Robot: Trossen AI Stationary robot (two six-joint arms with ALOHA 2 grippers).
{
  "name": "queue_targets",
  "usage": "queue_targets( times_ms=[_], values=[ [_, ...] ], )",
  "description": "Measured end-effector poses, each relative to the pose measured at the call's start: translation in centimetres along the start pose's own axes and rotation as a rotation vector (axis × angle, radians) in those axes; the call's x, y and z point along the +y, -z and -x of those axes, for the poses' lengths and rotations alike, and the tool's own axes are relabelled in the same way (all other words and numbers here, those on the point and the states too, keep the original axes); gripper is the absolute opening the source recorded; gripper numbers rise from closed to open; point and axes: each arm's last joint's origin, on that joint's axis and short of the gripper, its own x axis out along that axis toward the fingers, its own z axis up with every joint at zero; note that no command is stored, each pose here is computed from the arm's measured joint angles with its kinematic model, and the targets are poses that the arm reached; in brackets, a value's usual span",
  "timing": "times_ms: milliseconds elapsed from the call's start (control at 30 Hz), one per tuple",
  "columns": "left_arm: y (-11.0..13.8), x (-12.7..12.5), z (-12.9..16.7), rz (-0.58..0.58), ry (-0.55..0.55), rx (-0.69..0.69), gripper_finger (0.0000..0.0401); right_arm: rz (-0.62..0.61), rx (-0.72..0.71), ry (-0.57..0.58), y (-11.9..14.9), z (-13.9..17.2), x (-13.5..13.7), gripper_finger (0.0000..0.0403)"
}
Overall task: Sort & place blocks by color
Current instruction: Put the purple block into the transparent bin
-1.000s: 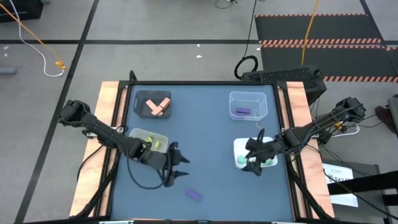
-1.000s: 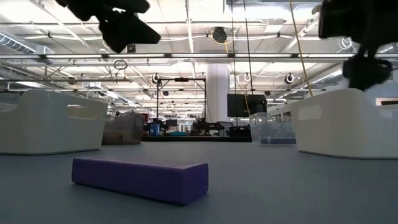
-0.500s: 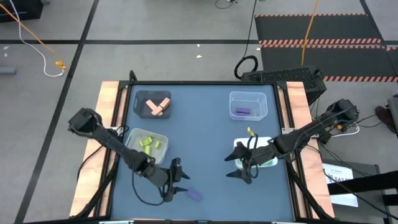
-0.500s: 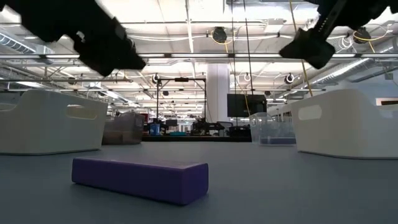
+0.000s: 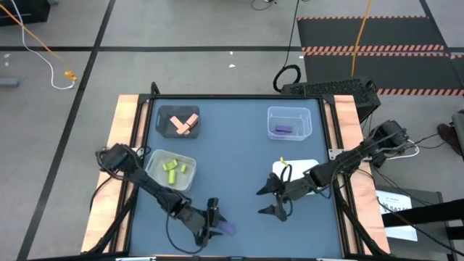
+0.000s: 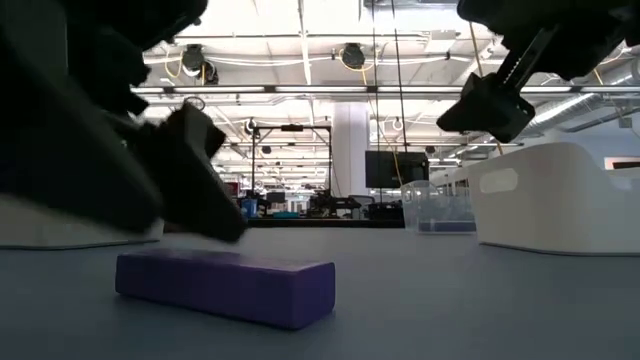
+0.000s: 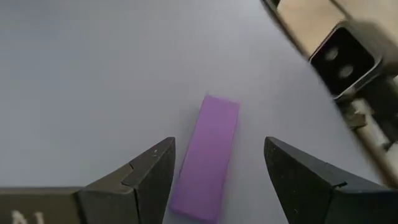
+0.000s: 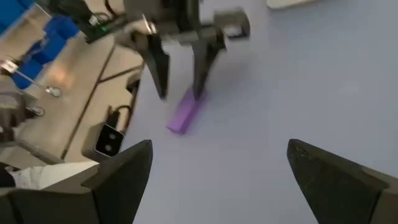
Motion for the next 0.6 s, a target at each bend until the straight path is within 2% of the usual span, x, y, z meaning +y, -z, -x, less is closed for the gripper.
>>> queue_targets(
  times_ms=[133,300,400,533,600],
  values=[
    [0.9,0.1,-1.2,-0.056,-0.039,0.053,0.0246,0.002,-0.021,-0.028,0.0,0.0,0.5,0.0361],
    [0.9,0.2,-1.4,-0.020,-0.064,0.103,0.0239,0.008,-0.022,-0.044,0.1,0.1,0.8,0.0361],
    [0.9,-0.1,-1.3,-0.014,-0.057,0.085,0.0203,0.012,-0.017,-0.046,0.2,0.2,0.9,0.0361],
    [1.1,0.0,-1.3,0.045,-0.103,0.095,0.0113,0.028,-0.010,-0.045,0.3,0.2,0.9,0.0361],
    [1.2,0.1,-1.3,0.078,-0.125,0.101,0.0106,0.041,-0.010,-0.044,0.3,0.2,0.9,0.0361]
  ],
)
